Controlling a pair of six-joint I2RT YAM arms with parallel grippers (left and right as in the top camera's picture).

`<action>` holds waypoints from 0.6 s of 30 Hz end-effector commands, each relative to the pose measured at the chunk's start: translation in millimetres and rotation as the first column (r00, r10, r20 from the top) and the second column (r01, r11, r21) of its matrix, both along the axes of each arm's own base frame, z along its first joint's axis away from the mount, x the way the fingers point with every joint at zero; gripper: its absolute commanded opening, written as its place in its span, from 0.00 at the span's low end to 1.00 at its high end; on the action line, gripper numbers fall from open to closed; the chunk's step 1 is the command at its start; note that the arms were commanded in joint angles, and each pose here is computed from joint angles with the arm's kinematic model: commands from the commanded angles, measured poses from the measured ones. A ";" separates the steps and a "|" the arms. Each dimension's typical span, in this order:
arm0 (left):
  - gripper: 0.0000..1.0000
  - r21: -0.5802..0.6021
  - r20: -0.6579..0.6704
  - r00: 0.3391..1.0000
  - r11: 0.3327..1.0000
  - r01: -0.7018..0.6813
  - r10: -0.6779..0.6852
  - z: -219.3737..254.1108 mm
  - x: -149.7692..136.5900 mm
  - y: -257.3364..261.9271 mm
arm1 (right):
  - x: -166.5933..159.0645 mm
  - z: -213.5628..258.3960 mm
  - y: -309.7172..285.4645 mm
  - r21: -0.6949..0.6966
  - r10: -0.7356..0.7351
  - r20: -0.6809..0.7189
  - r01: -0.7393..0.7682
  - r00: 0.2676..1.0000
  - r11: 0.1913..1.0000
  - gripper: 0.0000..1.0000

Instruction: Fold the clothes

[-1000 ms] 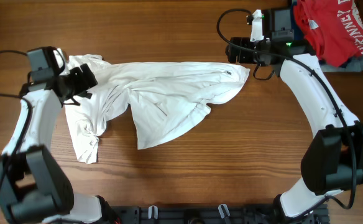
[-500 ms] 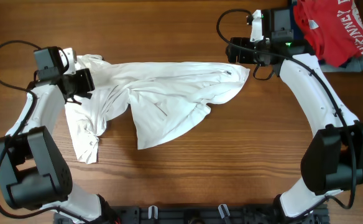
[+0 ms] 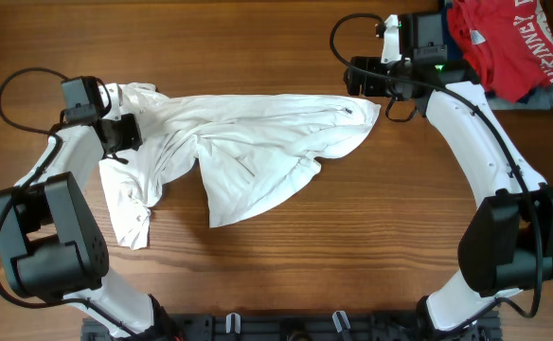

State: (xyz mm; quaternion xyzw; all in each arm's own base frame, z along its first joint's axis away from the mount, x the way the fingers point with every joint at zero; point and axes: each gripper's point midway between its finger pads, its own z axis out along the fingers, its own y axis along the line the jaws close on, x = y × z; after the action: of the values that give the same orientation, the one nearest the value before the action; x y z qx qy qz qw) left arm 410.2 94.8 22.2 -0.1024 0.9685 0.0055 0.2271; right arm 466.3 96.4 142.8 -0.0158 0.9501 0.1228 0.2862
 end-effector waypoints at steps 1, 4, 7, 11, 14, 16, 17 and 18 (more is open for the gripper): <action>0.04 0.008 0.120 0.986 0.993 -0.116 0.115 49.4 13.3 9.6 | 6.8 -4.0 -2.0 -0.017 -0.005 0.002 0.005 1.000 1.000 0.91; 0.04 -0.024 0.230 0.958 0.985 -0.173 0.174 95.8 21.6 11.6 | 6.0 -4.6 -2.1 -0.017 -0.005 -0.002 0.005 1.000 1.000 0.91; 0.04 -0.061 0.357 0.910 0.977 -0.203 0.211 152.6 25.7 10.5 | 3.6 -6.2 -2.3 -0.018 -0.005 -0.014 0.005 1.000 1.000 0.90; 0.04 -0.074 0.521 0.834 0.983 -0.168 0.181 226.0 21.9 -5.5 | 0.8 -7.9 -2.2 -0.017 -0.003 -0.027 0.002 1.000 1.000 0.90; 0.04 -0.068 0.620 0.772 0.990 -0.126 0.140 269.1 16.4 -21.7 | -3.1 -9.7 0.3 -0.005 0.006 -0.046 -0.006 0.999 1.000 0.90; 0.04 -0.063 0.681 0.724 0.994 -0.093 0.111 296.3 12.0 -34.6 | -7.3 -10.8 4.7 0.016 0.027 -0.062 -0.026 0.998 1.000 0.90; 0.04 -0.062 0.701 0.706 0.995 -0.080 0.100 305.2 10.5 -39.9 | -8.9 -11.0 6.9 0.022 0.044 -0.065 -0.043 0.997 0.999 0.90; 0.04 -0.060 0.714 0.695 0.996 -0.069 0.091 311.2 9.4 -44.2 | -10.1 -11.0 8.7 0.025 0.061 -0.066 -0.060 0.996 0.998 0.90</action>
State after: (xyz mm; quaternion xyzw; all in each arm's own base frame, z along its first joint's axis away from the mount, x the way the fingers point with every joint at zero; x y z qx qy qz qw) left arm 424.5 66.9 306.1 -0.1509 0.8188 -0.0220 0.5534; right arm 455.5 96.5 136.0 -0.0165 0.9572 0.1237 0.2610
